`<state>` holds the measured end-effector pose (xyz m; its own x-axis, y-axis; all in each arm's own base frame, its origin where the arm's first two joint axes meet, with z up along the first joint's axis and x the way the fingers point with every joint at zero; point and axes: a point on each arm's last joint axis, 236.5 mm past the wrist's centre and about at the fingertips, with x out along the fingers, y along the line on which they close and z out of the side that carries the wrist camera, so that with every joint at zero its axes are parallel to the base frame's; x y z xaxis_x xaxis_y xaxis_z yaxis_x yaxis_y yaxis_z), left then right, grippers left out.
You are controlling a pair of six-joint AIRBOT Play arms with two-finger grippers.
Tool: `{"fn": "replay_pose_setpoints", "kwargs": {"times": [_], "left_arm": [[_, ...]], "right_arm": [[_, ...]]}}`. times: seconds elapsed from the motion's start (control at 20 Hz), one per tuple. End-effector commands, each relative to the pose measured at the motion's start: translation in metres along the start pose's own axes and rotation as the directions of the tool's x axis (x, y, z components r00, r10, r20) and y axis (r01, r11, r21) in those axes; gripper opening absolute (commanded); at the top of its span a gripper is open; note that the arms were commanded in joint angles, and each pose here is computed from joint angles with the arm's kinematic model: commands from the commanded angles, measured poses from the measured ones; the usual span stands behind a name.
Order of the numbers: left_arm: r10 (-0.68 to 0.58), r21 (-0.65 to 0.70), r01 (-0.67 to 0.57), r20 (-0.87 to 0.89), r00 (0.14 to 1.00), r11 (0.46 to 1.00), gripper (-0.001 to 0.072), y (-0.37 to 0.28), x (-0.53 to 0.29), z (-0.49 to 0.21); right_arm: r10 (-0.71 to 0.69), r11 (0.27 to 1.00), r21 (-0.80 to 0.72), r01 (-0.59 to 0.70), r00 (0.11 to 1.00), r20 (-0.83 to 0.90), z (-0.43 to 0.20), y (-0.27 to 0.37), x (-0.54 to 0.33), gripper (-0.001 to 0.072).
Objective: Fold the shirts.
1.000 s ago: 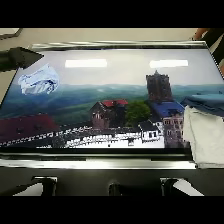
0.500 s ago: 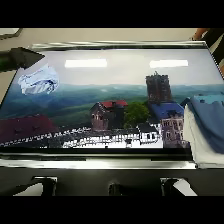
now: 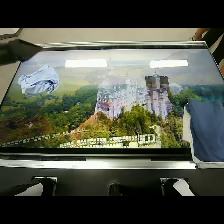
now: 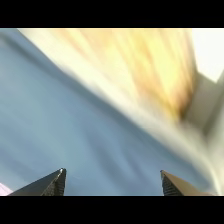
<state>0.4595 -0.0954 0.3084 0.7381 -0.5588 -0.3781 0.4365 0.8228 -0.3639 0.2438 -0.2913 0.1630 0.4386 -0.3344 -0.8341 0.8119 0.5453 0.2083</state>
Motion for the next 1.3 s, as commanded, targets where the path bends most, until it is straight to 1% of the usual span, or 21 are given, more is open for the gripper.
{"fn": "replay_pose_setpoints", "kwargs": {"times": [0.0,0.05,0.1,0.15,0.2,0.25,0.3,0.35,0.4,0.45,0.5,0.6,0.7,1.25], "left_arm": [[0.469,0.155,-0.471,0.052,0.882,0.868,0.0023,0.076,-0.019,0.021],[0.571,0.198,-0.563,0.019,0.821,0.803,0.0024,0.094,-0.020,0.010],[0.632,0.233,-0.608,-0.041,0.774,0.759,0.0025,0.105,-0.017,-0.008],[0.649,0.245,-0.608,-0.145,0.747,0.755,0.0038,0.111,-0.008,-0.038],[0.635,0.225,-0.594,-0.274,0.722,0.772,0.0190,0.115,0.000,-0.076],[0.609,0.185,-0.591,-0.407,0.681,0.785,0.0463,0.117,0.005,-0.119],[0.565,0.146,-0.595,-0.549,0.616,0.790,0.0700,0.118,0.005,-0.169],[0.511,0.128,-0.579,-0.645,0.568,0.805,0.0695,0.115,0.005,-0.210],[0.470,0.116,-0.565,-0.702,0.535,0.817,0.0695,0.113,0.003,-0.243],[0.461,0.114,-0.564,-0.717,0.523,0.818,0.0694,0.113,0.001,-0.262],[0.463,0.112,-0.565,-0.711,0.529,0.818,0.0693,0.114,-0.001,-0.271],[0.475,0.109,-0.562,-0.678,0.560,0.820,0.0676,0.114,-0.001,-0.268],[0.484,0.107,-0.561,-0.653,0.583,0.821,0.0676,0.115,0.004,-0.260],[0.482,0.107,-0.560,-0.656,0.581,0.821,0.0676,0.116,0.006,-0.262]], "right_arm": [[0.296,0.942,-0.266,-0.205,0.880,0.371,0.084,0.132,-0.084,0.0676],[0.378,0.898,-0.349,-0.266,0.873,0.307,0.061,0.178,-0.083,0.0676],[0.429,0.853,-0.409,-0.324,0.881,0.199,0.026,0.215,-0.075,0.0677],[0.442,0.819,-0.433,-0.376,0.895,0.059,-0.017,0.245,-0.063,0.0677],[0.418,0.792,-0.451,-0.412,0.904,-0.093,-0.066,0.269,-0.045,0.0677],[0.364,0.759,-0.486,-0.433,0.901,-0.235,-0.113,0.283,-0.029,0.0678],[0.277,0.725,-0.521,-0.451,0.883,-0.379,-0.163,0.287,-0.013,0.0678],[0.185,0.701,-0.544,-0.461,0.854,-0.486,-0.203,0.284,0.000,0.0678],[0.097,0.681,-0.564,-0.467,0.821,-0.563,-0.235,0.279,0.010,0.0677],[0.040,0.666,-0.580,-0.469,0.799,-0.600,-0.255,0.276,0.017,0.0678],[0.019,0.655,-0.591,-0.471,0.792,-0.610,-0.264,0.278,0.021,0.0679],[0.020,0.640,-0.602,-0.477,0.794,-0.607,-0.269,0.283,0.021,0.0679],[0.016,0.641,-0.605,-0.472,0.796,-0.605,-0.268,0.281,0.021,0.0678],[0.015,0.642,-0.606,-0.470,0.798,-0.602,-0.268,0.281,0.022,0.0678]]}}
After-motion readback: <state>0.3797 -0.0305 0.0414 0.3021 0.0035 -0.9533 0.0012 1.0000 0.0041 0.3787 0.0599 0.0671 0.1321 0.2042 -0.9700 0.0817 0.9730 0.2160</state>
